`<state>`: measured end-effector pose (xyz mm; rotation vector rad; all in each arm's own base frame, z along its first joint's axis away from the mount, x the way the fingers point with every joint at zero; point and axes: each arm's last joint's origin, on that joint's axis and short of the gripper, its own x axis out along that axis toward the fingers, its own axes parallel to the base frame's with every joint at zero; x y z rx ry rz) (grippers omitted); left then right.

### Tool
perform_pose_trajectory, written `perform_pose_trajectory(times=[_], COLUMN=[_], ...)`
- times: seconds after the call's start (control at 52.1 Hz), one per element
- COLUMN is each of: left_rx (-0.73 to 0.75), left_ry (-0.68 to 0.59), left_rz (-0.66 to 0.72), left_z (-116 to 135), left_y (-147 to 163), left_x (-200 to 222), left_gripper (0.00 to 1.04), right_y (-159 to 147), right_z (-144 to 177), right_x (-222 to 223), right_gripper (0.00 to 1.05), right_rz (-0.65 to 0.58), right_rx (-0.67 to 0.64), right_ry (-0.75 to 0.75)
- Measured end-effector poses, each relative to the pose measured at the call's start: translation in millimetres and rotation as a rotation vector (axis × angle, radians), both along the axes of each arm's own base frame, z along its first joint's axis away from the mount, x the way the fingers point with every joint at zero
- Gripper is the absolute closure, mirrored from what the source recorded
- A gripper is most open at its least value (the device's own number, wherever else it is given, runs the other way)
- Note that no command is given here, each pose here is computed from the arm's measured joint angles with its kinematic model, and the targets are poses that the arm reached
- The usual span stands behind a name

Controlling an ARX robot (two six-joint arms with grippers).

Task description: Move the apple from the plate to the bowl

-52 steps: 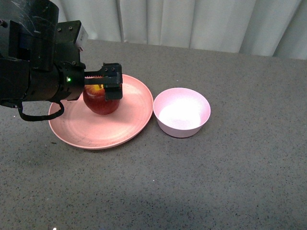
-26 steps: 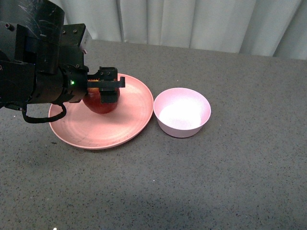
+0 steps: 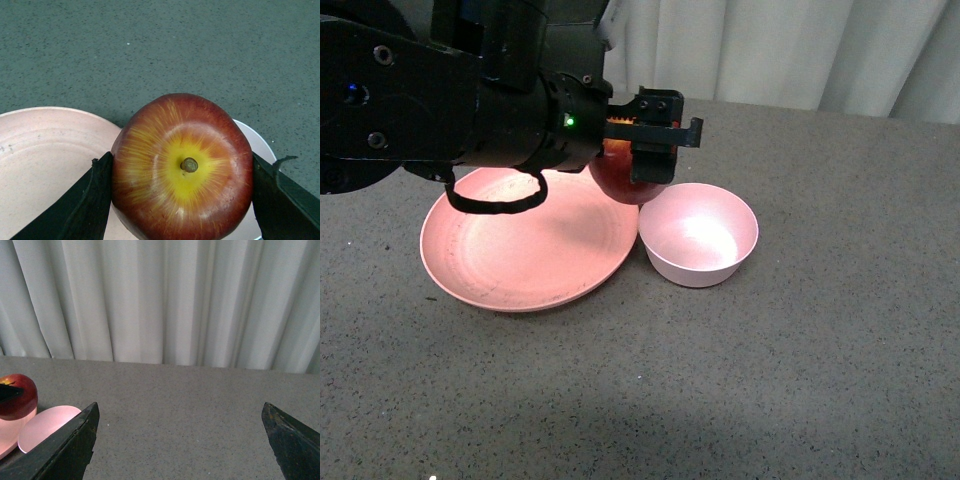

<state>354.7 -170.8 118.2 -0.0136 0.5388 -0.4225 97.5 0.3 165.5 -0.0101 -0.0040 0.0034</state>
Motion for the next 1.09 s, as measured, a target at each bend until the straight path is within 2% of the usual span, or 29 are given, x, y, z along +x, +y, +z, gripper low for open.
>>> perform_pose_trajectory(times=[0.173,0.327,1.018,1.056,1.095], left_rx=[-0.002,0.02,0.087,0.088,0.088], left_ry=[0.004,0.027,0.076,0.077,0.078], left_rz=[-0.048,-0.061,-0.082,-0.082,-0.085], left_z=[0.8,-12.0,-45.0,-45.2,-45.3], left_y=[-24.5,-37.6,-47.1,-47.0,-47.1], left_x=[3.1,6.0,2.4,2.3,2.2], left_gripper=[0.36,0.36,0.36,0.34,0.27], right_y=[0.0,0.0,0.0,0.0,0.0], right_z=[0.0,0.0,0.0,0.0,0.0], right_x=[0.0,0.0,0.0,0.0,0.0], right_gripper=[0.09,0.09,0.09,0.09,0.09], right_rz=[0.0,0.0,0.0,0.0,0.0], right_rx=[0.0,0.0,0.0,0.0,0.0], right_ry=[0.0,0.0,0.0,0.0,0.0])
